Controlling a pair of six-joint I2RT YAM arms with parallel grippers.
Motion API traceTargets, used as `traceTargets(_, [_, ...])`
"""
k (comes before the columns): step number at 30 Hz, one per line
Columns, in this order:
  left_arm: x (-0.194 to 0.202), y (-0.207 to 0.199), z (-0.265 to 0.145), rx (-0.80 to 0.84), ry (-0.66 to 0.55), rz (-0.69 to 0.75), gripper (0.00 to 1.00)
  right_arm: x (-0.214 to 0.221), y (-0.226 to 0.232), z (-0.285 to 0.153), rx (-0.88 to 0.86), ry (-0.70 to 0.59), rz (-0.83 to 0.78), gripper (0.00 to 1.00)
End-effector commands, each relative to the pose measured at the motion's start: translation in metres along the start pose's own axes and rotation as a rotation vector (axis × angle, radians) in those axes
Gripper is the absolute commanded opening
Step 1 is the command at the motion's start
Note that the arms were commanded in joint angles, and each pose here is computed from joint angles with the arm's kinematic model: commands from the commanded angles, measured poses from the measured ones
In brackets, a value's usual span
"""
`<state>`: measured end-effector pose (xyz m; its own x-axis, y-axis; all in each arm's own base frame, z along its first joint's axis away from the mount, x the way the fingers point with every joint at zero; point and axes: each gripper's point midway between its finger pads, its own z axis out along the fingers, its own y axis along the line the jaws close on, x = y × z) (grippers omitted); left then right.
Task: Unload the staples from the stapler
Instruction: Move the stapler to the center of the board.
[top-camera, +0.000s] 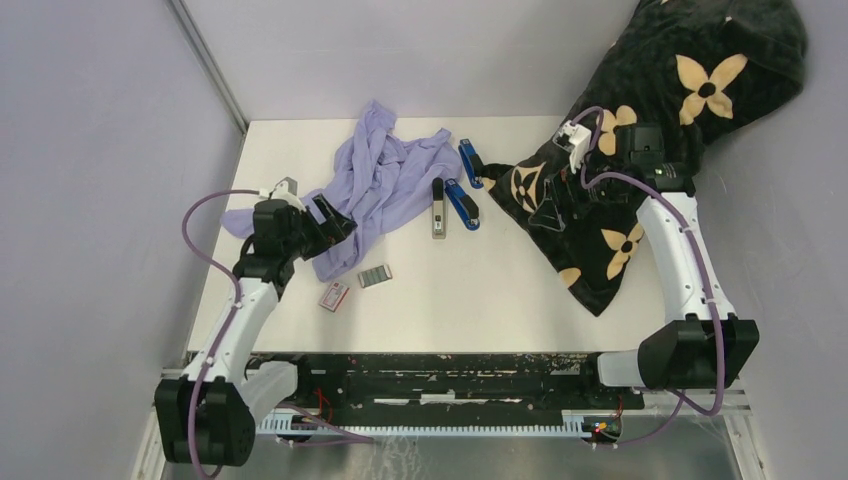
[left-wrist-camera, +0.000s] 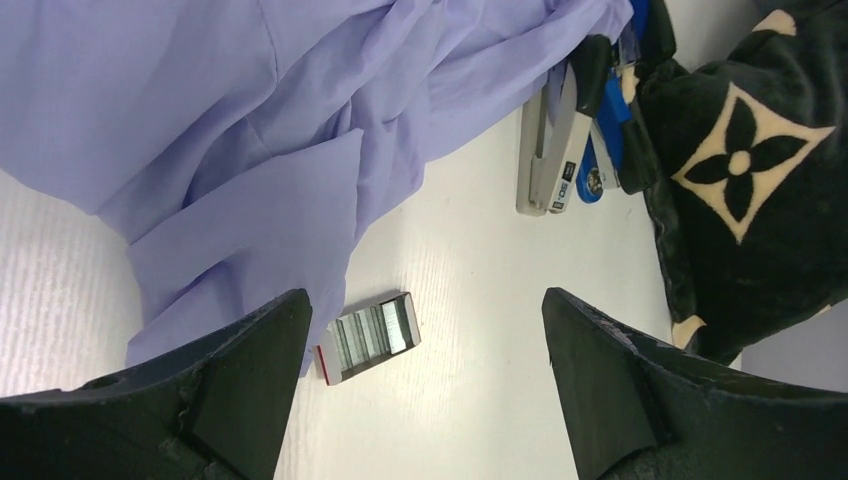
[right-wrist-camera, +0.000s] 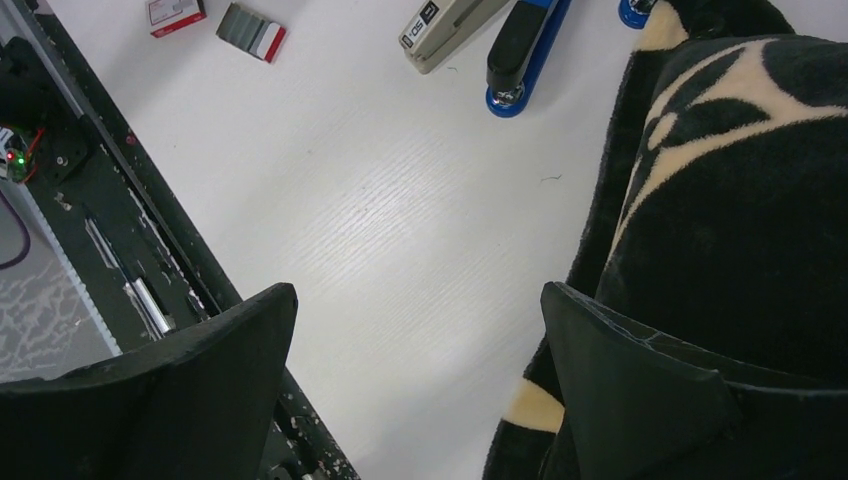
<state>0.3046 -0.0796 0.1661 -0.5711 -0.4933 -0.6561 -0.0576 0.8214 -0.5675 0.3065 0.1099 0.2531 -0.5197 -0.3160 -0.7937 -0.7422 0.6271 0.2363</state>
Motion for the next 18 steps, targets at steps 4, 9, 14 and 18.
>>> traceTargets(4, [0.004,-0.017,0.028,0.070,0.098,-0.119,0.90,0.006,0.016,-0.003,-0.056,-0.023,-0.119,0.99])
traceTargets(9, [0.005,-0.035,0.039,0.028,0.113,-0.020,0.90,0.012,0.016,-0.001,-0.059,-0.016,-0.125,0.99])
traceTargets(14, [0.021,-0.076,0.055,-0.021,0.175,0.176,0.89,0.014,0.015,0.001,-0.062,-0.011,-0.120,0.99])
traceTargets(18, [0.043,-0.105,0.079,-0.031,0.256,0.275,0.88,0.013,0.015,0.002,-0.058,-0.016,-0.114,0.99])
